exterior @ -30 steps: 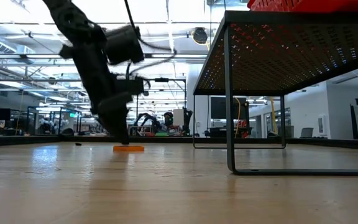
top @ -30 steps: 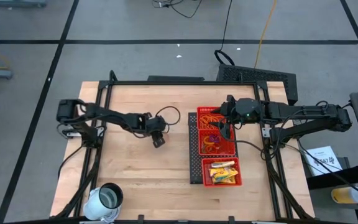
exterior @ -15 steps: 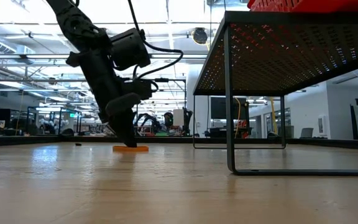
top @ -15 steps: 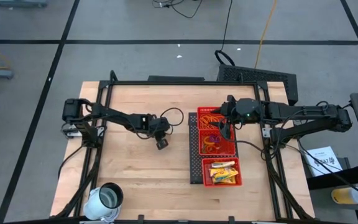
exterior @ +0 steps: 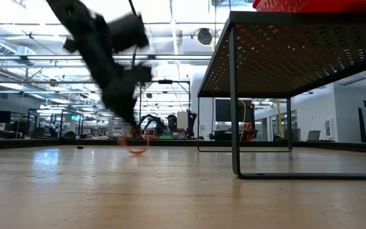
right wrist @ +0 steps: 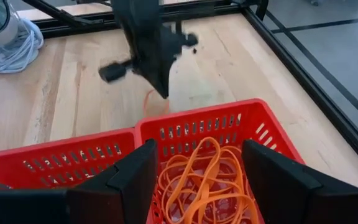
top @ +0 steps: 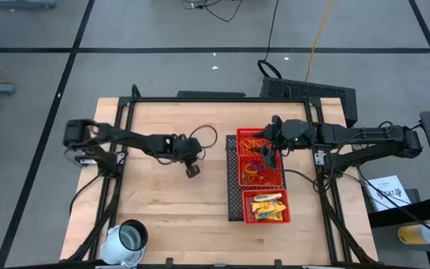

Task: Pick & Place Office Desk Supplies
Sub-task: Put the orange rubber band into the top red bin on the shelf

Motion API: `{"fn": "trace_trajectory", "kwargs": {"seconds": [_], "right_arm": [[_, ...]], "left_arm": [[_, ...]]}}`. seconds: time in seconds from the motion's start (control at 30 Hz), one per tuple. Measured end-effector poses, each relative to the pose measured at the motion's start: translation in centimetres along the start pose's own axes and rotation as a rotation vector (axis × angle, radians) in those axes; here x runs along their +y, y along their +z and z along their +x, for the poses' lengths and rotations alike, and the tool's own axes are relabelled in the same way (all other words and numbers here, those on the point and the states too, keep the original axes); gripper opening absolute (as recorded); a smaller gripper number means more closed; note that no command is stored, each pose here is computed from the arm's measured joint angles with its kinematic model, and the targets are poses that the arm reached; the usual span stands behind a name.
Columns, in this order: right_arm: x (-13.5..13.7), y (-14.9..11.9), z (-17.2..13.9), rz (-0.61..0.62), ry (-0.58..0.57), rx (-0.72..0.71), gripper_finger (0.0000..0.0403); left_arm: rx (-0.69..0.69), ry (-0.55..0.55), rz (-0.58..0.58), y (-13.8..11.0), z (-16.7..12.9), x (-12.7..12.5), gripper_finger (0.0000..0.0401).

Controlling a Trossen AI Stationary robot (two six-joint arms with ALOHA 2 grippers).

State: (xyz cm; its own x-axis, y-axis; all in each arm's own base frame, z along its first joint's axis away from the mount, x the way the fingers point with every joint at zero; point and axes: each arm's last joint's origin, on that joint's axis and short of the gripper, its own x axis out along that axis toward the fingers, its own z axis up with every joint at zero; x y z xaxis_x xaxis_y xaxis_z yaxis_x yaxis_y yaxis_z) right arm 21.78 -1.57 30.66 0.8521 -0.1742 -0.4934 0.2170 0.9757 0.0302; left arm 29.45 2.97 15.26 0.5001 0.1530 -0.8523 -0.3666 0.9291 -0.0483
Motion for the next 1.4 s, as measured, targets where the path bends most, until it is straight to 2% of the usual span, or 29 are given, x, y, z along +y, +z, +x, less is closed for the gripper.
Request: {"fn": "trace_trajectory", "kwargs": {"seconds": [0.07,0.2,0.33,0.5,0.7,0.93,1.13,1.4], "right_arm": [[0.0,0.1,0.0,-0.002,0.001,-0.015,0.0224],[0.1,0.5,0.0,-0.011,0.006,-0.055,0.0223],[0.1,1.2,0.0,-0.016,0.012,-0.121,0.0224],[0.4,2.0,0.7,-0.021,0.053,-0.202,0.0225],[1.1,2.5,2.7,-0.038,0.182,-0.25,0.0233],[1.7,2.3,6.5,-0.03,0.224,-0.269,0.0267],[2.4,2.5,8.9,-0.025,0.352,-0.347,0.0295],[2.8,2.5,11.2,-0.017,0.416,-0.454,0.0302]], "left_arm": [[-0.113,-0.009,0.005,1.3,-2.0,-0.3,0.0001],[-0.227,0.01,0.009,1.9,-5.0,-0.4,0.0001],[-0.412,0.0,0.028,3.0,-8.0,-1.2,0.0001],[-0.604,-0.038,0.092,4.0,-10.0,-2.5,0.0],[-0.796,-0.082,0.185,4.9,-11.4,-4.2,0.0],[-0.897,-0.091,0.233,5.3,-12.3,-4.9,0.0],[-0.94,-0.104,0.239,5.6,-12.6,-5.1,0.0],[-0.958,-0.118,0.241,5.7,-12.5,-5.3,0.0]]}}
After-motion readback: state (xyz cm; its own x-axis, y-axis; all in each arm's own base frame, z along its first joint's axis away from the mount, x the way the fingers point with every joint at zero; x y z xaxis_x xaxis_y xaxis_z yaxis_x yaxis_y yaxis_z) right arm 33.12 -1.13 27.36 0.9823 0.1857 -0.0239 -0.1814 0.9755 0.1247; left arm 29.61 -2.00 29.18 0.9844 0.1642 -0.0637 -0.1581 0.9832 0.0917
